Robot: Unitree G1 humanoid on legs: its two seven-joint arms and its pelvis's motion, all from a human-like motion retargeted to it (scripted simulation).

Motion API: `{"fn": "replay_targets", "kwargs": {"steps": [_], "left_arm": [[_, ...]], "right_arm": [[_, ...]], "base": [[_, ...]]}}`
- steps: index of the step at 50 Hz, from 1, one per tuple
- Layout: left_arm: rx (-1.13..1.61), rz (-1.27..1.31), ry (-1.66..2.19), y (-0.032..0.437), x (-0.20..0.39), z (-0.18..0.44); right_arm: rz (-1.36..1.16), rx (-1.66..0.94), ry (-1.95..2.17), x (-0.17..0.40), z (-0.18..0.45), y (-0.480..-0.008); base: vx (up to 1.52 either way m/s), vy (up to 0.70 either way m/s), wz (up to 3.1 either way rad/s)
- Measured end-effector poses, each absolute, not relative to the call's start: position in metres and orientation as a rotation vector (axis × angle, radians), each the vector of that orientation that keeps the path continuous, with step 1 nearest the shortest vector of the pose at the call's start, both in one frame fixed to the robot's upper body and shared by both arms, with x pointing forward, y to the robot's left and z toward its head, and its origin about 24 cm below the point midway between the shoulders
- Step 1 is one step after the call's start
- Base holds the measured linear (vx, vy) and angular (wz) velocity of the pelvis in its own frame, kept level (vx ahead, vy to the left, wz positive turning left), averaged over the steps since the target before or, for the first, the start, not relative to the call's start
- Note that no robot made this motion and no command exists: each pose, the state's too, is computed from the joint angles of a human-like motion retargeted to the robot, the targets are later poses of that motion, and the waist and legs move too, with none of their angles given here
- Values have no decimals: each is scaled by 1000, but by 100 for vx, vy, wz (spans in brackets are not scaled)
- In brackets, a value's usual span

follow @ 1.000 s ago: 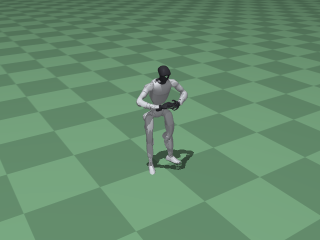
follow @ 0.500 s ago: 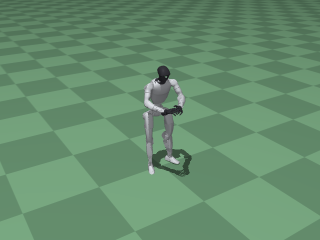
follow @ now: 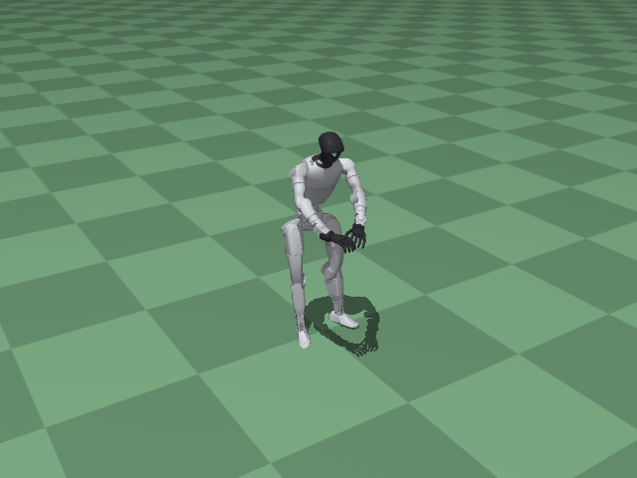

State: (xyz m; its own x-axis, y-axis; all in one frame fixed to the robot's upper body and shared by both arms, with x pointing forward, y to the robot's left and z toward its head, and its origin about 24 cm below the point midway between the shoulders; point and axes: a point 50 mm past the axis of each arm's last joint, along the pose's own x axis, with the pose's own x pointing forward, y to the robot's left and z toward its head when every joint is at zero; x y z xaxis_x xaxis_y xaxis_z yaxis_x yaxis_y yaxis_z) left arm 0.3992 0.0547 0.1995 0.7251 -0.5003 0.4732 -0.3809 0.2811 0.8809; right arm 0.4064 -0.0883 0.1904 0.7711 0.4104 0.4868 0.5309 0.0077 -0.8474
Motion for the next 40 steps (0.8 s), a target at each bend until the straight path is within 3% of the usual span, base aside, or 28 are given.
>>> {"fn": "replay_targets", "kwargs": {"steps": [5,10,15,19,24,32,36,40], "left_arm": [[866,-62,-693,55,395,208],[11,5,-442,81,379,186],[-798,51,-170,110,358,136],[-1100,130,-60,136,346,99],[-1158,332,-131,192,343,91],[-986,311,-466,264,357,178],[-695,185,-576,262,363,239],[-371,5,-662,227,364,292]], "right_arm": [[-169,-1229,-641,404,192,-89],[-109,-807,-582,378,178,-85],[-11,-157,-330,349,149,-81],[61,239,-149,335,131,-71],[163,303,-178,331,146,-47],[483,182,-323,324,190,15],[593,212,-279,321,192,35],[601,293,-209,322,183,37]], "base": [[9,4,3],[20,7,7],[18,7,21],[6,6,38],[-2,3,43],[-5,3,28],[0,0,0],[0,0,0]]}}
